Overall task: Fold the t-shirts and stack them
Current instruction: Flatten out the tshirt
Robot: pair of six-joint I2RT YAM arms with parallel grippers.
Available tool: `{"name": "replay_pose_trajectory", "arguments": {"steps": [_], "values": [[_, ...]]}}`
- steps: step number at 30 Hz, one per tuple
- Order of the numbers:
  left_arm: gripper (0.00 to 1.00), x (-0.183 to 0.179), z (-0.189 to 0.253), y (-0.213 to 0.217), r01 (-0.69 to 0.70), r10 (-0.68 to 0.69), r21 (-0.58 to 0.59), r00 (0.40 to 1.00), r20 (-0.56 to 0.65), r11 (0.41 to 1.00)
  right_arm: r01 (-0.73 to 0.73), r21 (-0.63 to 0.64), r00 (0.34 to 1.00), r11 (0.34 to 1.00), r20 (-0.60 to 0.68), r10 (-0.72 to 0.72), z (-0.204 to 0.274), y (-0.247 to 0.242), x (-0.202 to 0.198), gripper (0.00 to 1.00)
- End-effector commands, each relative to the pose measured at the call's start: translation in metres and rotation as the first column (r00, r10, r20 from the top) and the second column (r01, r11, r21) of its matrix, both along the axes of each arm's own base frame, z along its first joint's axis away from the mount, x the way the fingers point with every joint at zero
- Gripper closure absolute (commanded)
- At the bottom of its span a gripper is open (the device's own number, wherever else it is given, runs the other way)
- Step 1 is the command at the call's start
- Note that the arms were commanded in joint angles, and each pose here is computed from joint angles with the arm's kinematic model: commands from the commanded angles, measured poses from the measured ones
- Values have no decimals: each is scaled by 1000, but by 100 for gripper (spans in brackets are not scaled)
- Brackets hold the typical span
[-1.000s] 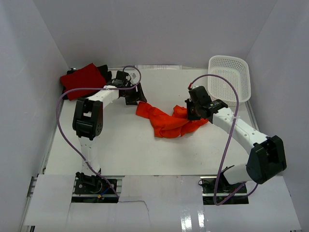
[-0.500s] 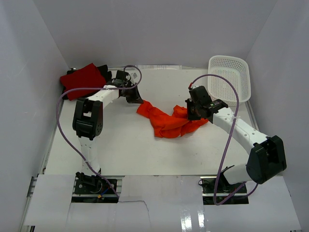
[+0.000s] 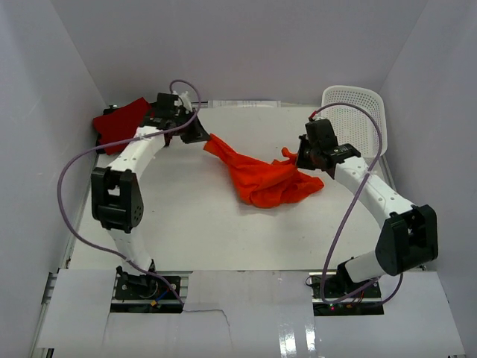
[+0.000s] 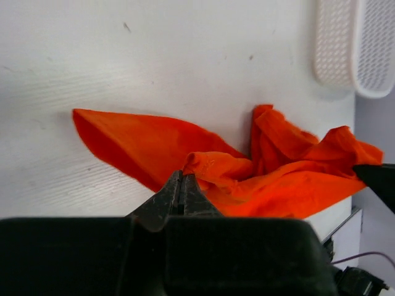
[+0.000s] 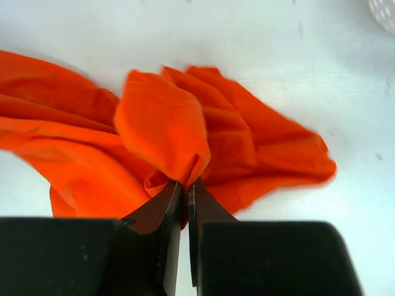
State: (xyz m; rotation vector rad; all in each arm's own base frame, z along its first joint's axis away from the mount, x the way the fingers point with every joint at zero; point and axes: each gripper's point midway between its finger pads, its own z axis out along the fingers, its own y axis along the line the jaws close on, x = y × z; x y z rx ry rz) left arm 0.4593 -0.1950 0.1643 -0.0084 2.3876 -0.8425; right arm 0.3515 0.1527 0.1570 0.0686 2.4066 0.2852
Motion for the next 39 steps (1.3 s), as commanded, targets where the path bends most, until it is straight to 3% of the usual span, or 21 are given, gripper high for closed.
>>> {"name": "replay_pose_trajectory", "arguments": {"steps": [1, 3, 4, 7, 10, 14, 20, 27, 29, 31, 32, 34, 35, 39], "values": [[100, -4, 78, 77, -185, 190, -52, 975, 120, 981, -9, 199, 985, 980, 173, -26, 44, 18, 8, 90], [100, -16, 100, 100, -232, 238, -57, 959, 157, 971, -153, 310, 967, 938, 242, 78, 58, 47, 1, 77], [100, -18, 103, 119, -276, 280, -44, 945, 167, 960, -198, 319, 962, 927, 243, 122, 54, 56, -3, 58], [100, -31, 123, 143, -363, 346, 24, 906, 244, 932, -377, 297, 919, 877, 236, 315, 40, 93, -26, 28], [100, -44, 147, 161, -451, 419, 40, 854, 309, 892, -421, 277, 900, 864, 244, 360, 34, 102, -39, 22], [100, -54, 170, 172, -511, 461, 39, 804, 376, 859, -427, 214, 891, 879, 265, 368, 30, 95, -36, 20], [100, -60, 159, 170, -502, 457, 40, 815, 355, 864, -519, 192, 851, 833, 208, 482, 10, 115, -28, 22], [100, -70, 147, 168, -494, 451, 47, 826, 339, 868, -615, 262, 783, 744, 89, 616, -32, 176, -25, 24], [100, -74, 149, 166, -487, 447, 38, 828, 339, 873, -653, 269, 753, 708, 133, 644, -17, 203, -17, 24], [99, -79, 148, 165, -485, 447, 37, 830, 333, 874, -661, 272, 742, 699, 99, 663, -33, 221, -10, 24], [99, -81, 147, 165, -486, 448, 39, 831, 331, 873, -690, 267, 719, 673, 151, 678, -13, 240, -1, 24], [99, -87, 144, 164, -482, 445, 42, 836, 320, 875, -709, 257, 697, 656, 121, 706, -30, 259, 3, 24], [99, -89, 142, 164, -483, 447, 42, 837, 314, 875, -728, 243, 683, 641, 175, 710, -10, 273, 16, 24], [99, -100, 135, 161, -479, 450, 34, 845, 289, 877, -757, 208, 652, 619, 176, 737, -30, 301, 36, 24]]}}
